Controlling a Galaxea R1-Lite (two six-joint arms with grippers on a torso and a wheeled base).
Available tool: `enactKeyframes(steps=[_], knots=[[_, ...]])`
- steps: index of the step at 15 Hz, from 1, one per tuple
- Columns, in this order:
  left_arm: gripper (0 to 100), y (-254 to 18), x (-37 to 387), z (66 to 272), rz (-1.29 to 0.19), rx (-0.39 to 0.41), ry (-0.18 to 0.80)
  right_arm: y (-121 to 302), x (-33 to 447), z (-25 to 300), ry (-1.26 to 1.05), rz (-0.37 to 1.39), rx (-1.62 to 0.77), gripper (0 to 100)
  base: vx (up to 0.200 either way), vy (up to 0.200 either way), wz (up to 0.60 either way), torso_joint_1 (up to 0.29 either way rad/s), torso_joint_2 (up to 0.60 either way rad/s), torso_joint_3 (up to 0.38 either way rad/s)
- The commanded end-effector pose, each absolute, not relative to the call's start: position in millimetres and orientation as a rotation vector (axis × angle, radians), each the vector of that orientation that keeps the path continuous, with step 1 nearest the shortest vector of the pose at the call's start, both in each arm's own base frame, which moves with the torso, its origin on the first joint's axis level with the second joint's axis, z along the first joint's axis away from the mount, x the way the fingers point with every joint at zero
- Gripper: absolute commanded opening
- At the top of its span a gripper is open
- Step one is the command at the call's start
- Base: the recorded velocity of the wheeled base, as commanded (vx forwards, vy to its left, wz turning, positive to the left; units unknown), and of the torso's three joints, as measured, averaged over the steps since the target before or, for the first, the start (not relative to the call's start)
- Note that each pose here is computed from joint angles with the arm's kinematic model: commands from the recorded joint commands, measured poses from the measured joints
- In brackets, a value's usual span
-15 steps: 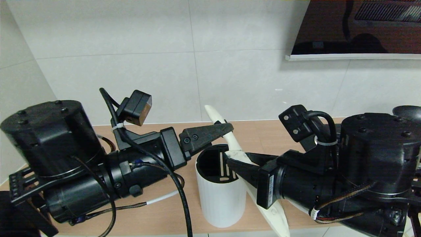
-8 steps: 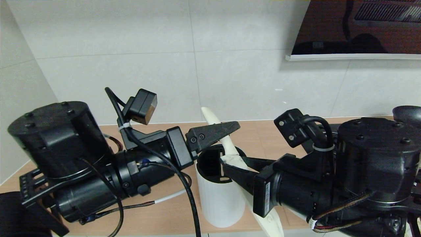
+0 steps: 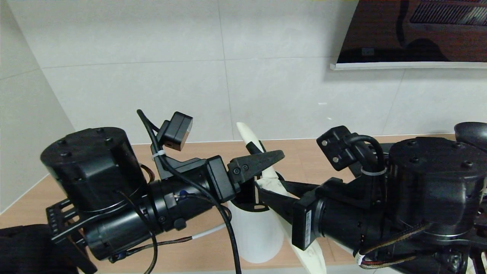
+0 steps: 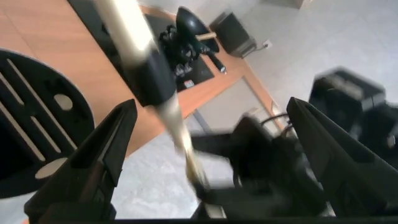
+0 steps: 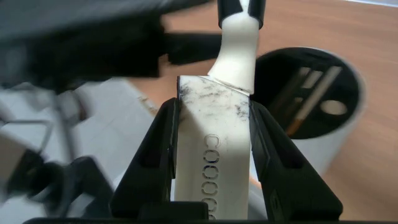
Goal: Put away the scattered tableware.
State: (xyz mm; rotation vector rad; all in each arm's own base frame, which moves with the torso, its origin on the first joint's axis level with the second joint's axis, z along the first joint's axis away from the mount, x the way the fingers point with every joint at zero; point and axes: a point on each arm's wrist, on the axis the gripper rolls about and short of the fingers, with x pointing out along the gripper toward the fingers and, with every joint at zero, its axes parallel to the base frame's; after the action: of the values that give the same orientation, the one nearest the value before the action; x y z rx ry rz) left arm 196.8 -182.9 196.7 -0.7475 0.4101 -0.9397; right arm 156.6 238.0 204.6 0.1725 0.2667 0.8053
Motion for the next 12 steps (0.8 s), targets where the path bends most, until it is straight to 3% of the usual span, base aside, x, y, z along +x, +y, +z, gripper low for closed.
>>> enactKeyframes(steps=[1,4,12], knots=[[100,-175,195,204,-0.925,-0.705,0.371,234,157,208,0.256,0.794,0.177,0,0.000,0.000,0.00,0.000,0.00,0.000],[100,-181,209,188,-0.821,-0.658,0.364,235,156,207,0.260,0.800,0.172,0,0.000,0.000,0.00,0.000,0.00,0.000],[100,-190,217,181,-0.838,-0.676,0.317,243,150,200,0.285,0.831,0.159,0,0.000,0.000,0.00,0.000,0.00,0.000]])
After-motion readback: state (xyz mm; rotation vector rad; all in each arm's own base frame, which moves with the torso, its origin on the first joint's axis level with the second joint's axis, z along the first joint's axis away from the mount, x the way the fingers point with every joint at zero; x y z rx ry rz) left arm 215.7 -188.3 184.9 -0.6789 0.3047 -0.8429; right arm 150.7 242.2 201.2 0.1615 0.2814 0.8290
